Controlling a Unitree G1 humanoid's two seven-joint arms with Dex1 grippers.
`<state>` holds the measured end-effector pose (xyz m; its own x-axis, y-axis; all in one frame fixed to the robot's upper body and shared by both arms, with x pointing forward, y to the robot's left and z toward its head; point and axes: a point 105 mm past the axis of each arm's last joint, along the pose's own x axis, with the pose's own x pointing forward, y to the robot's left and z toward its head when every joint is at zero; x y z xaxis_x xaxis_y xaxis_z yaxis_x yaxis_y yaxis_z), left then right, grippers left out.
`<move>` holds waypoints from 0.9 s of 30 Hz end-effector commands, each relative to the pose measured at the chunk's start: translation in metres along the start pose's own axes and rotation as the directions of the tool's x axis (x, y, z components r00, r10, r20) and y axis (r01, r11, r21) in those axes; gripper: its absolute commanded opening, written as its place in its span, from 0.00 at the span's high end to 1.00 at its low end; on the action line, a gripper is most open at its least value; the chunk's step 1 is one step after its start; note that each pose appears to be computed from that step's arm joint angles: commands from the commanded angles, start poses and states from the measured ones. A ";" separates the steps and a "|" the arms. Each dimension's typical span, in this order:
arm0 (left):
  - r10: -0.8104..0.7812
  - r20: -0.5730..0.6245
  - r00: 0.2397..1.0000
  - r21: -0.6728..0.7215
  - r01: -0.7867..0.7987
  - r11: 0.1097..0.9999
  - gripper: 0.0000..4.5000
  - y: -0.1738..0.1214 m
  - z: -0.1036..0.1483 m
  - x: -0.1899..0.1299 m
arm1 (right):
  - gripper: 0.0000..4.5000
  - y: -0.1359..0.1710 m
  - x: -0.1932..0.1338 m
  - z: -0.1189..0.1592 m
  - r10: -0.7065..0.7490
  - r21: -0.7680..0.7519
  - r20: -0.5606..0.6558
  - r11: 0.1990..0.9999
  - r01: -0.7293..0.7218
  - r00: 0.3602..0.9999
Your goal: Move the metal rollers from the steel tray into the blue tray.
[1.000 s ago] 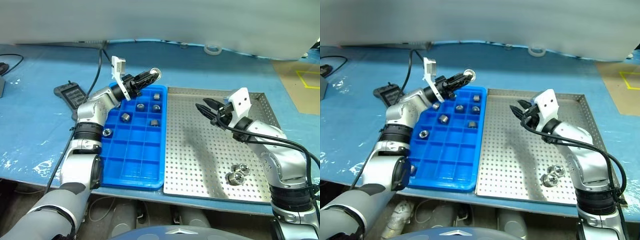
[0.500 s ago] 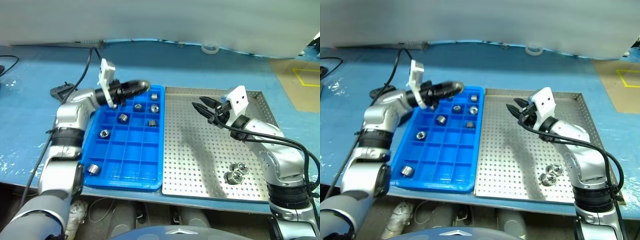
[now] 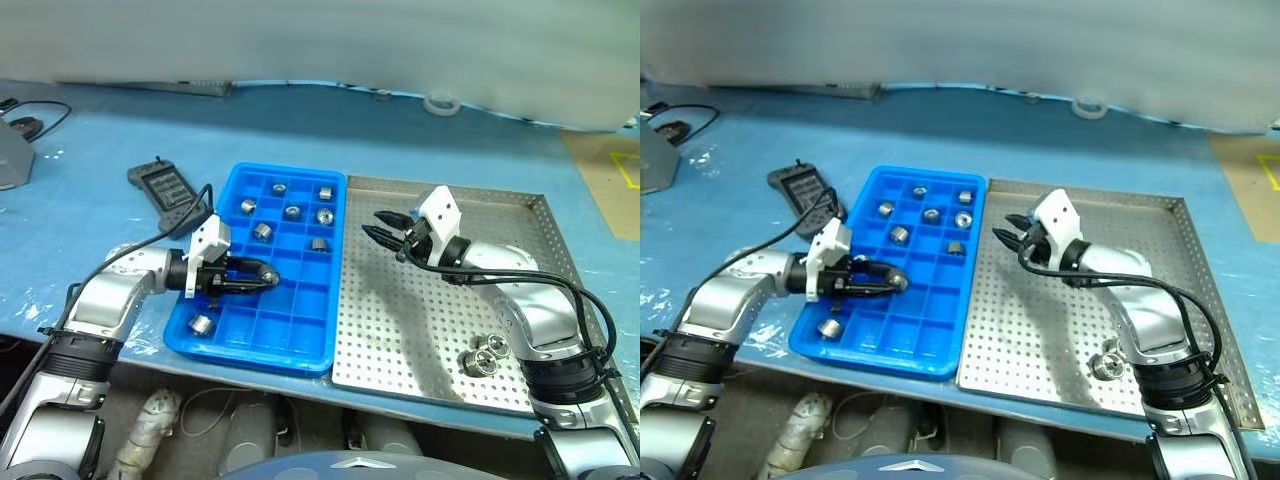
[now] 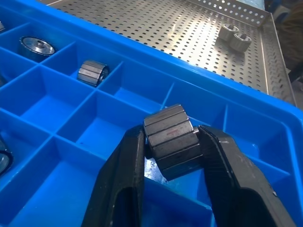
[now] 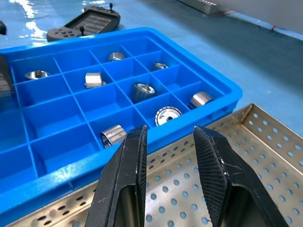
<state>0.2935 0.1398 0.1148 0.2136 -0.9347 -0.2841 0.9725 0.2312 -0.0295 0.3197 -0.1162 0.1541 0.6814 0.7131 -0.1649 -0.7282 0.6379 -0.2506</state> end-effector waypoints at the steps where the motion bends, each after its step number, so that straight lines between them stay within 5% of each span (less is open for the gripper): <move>1: 0.084 0.057 0.995 0.021 -0.085 0.996 0.70 0.011 0.009 -0.005 | 0.64 -0.001 0.000 0.008 0.006 -0.040 0.029 0.999 -0.004 1.000; 5: 0.159 0.117 0.980 -0.061 -0.153 0.986 0.70 0.027 0.010 0.010 | 0.64 -0.004 -0.001 0.005 -0.001 -0.043 0.020 0.999 0.001 1.000; 18: 0.173 -0.037 0.984 -0.149 -0.176 0.973 0.70 0.028 -0.059 0.033 | 0.64 -0.006 -0.006 0.001 -0.021 -0.061 0.006 0.998 0.022 1.000; 21: 0.248 -0.023 0.968 -0.135 -0.249 0.959 0.49 0.042 -0.063 0.027 | 0.64 -0.004 -0.006 0.002 -0.019 -0.062 0.010 0.998 0.020 1.000; 23: 0.288 0.018 0.957 -0.122 -0.284 0.951 0.43 0.055 -0.055 0.020 | 0.64 -0.004 -0.005 0.002 -0.019 -0.062 0.012 0.998 0.020 1.000; 27: 0.314 0.244 0.917 -0.137 -0.288 0.948 0.43 0.079 0.016 -0.010 | 0.64 -0.004 -0.005 0.003 -0.019 -0.061 0.014 0.998 0.020 1.000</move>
<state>0.3609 0.1475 0.0973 0.4907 -0.8616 -0.1300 0.8616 0.5020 -0.0748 0.3204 -0.1219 0.1445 0.6886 0.6983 -0.1956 -0.7217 0.6338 -0.2783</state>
